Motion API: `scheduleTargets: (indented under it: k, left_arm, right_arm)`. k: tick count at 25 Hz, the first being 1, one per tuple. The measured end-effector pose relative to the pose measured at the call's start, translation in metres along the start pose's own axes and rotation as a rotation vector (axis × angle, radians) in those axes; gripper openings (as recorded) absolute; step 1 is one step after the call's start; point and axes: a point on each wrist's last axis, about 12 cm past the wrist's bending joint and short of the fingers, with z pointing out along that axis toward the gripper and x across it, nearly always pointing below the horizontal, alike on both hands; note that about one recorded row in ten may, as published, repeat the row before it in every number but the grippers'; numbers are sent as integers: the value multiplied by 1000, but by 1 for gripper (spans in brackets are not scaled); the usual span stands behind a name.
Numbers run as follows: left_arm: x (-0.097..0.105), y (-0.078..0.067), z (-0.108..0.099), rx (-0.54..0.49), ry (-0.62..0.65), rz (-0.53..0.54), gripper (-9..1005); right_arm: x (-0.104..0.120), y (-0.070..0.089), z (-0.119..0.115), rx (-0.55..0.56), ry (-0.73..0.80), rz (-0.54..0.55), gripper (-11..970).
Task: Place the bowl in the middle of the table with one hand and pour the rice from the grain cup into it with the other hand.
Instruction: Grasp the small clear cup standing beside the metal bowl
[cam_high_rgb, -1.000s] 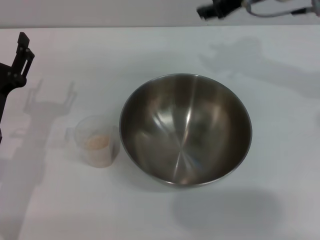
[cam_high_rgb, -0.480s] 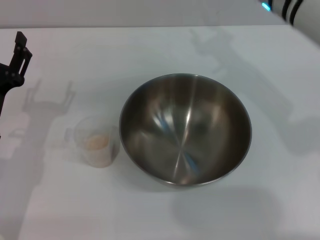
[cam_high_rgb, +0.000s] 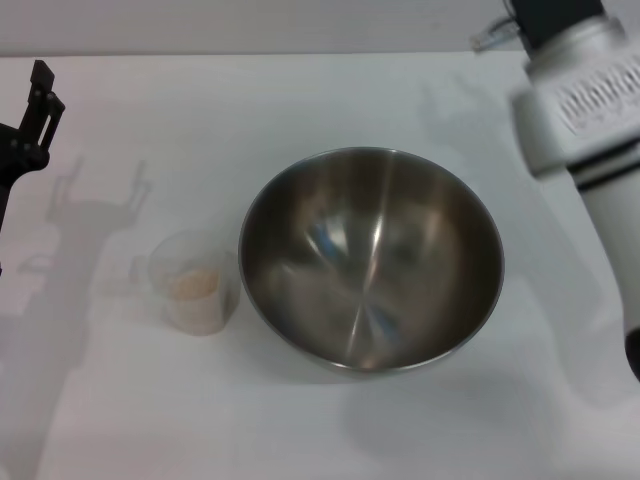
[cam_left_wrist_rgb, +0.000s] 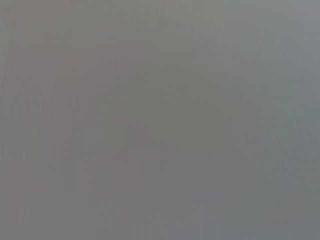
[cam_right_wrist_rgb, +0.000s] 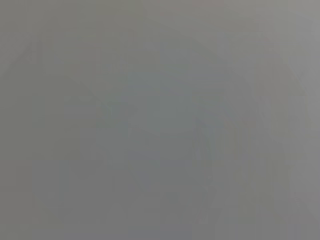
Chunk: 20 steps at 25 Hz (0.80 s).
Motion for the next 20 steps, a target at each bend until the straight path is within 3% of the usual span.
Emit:
scheduleTargets:
  k: [7, 15, 20]
  left_arm:
    - [0, 0, 1, -1, -2, 1, 694]
    - [2, 3, -9, -10, 18, 4, 690]
    - [6, 8, -38, -49, 61, -50, 688]
  right_arm:
    - [33, -30, -54, 36, -26, 196, 448]
    - [54, -52, -98, 52, 62, 248, 448]
    - [62, -68, -111, 110, 112, 253, 448]
